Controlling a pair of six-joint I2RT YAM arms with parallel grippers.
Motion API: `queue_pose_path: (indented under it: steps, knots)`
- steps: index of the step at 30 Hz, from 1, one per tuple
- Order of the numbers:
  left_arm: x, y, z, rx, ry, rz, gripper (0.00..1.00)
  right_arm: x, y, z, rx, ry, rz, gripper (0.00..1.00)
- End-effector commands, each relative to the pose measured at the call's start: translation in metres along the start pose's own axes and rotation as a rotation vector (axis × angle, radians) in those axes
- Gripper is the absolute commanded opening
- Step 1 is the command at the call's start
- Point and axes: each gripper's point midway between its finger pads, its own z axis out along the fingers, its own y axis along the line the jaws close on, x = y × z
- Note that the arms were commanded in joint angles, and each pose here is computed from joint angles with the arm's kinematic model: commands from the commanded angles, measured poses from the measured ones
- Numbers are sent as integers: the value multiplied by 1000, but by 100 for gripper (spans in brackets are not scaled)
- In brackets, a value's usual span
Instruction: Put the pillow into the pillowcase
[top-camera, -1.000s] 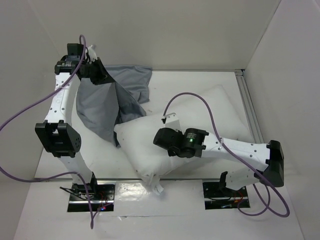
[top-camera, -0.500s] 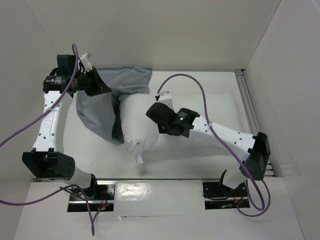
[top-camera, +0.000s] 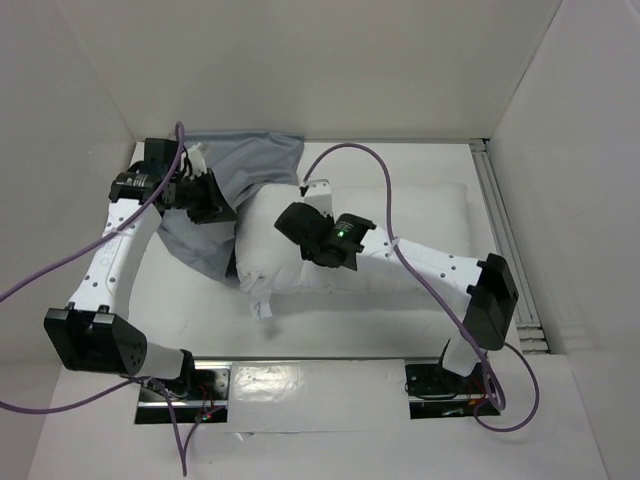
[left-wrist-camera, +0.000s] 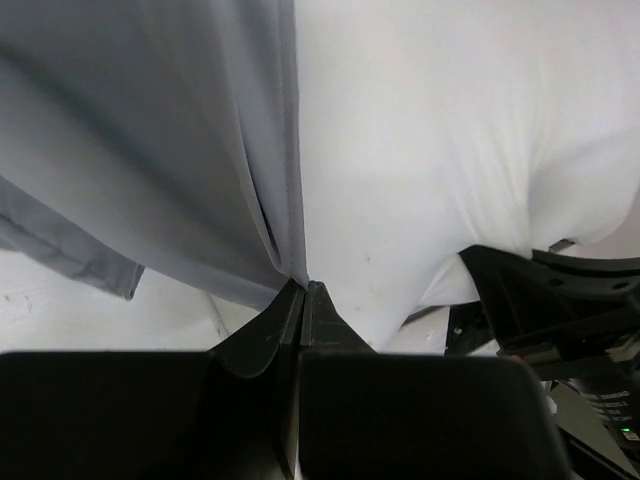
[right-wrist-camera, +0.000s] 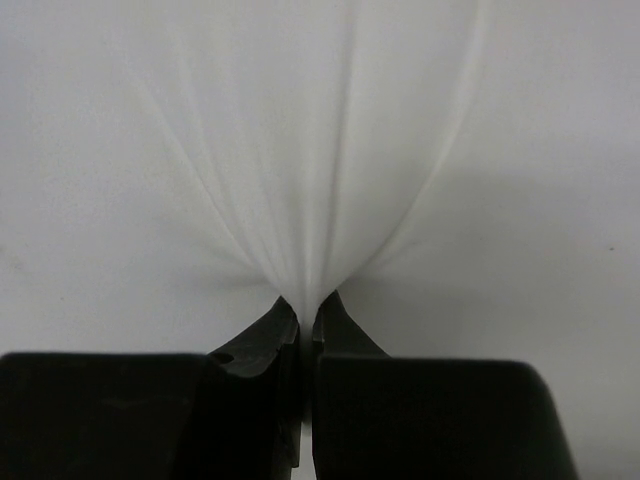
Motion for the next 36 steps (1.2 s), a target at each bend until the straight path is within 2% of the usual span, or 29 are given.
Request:
queue_pose_path:
  steps: [1, 8, 12, 14, 16, 17, 18, 19, 20, 21, 23, 26, 29, 32, 34, 36]
  knots:
    - [8, 3, -9, -14, -19, 25, 0, -60, 0, -3, 74, -232, 280, 0]
    - [6, 13, -21, -99, -84, 17, 0, -31, -33, 14, 265, -280, 432, 0]
    - [-5, 6, -30, -91, -123, 34, 0, -28, -55, -6, 318, -344, 550, 0]
    - [-2, 0, -25, -55, -84, 26, 0, -30, -53, -15, 280, -365, 516, 0]
    - [-1, -7, -24, -11, -63, 35, 0, -41, -29, -7, 158, -395, 510, 0]
    - [-3, -8, -21, -2, -60, 35, 0, -41, -22, -5, 125, -386, 382, 0]
    - [-5, -6, -16, -4, -54, 33, 0, -40, -5, -2, 42, -360, 351, 14]
    - [-5, -5, -14, -3, -57, 25, 0, -45, 3, -3, 6, -365, 344, 37]
    - [-6, -2, -10, -15, -49, 19, 0, -49, 7, -7, -15, -359, 289, 75]
    - [-7, 0, -6, -17, -45, 16, 0, -46, 10, -4, -12, -340, 261, 86]
    - [-7, 0, -6, -17, -45, 7, 0, -47, 13, -10, -4, -316, 177, 98]
    - [-10, 0, -3, -16, -48, 0, 0, -34, 25, -26, -31, -287, 40, 100]
    - [-11, 3, -2, -34, -55, -1, 0, -12, 60, -43, -143, -266, -153, 100]
    - [-10, 9, 0, -57, -54, -6, 0, 21, 85, -45, -169, -254, -394, 100]
    - [-12, 10, 3, -58, -54, -6, 0, 41, 93, -35, -137, -242, -475, 100]
    - [-10, 15, 5, -81, -54, -20, 0, 46, 100, -27, -125, -262, -481, 100]
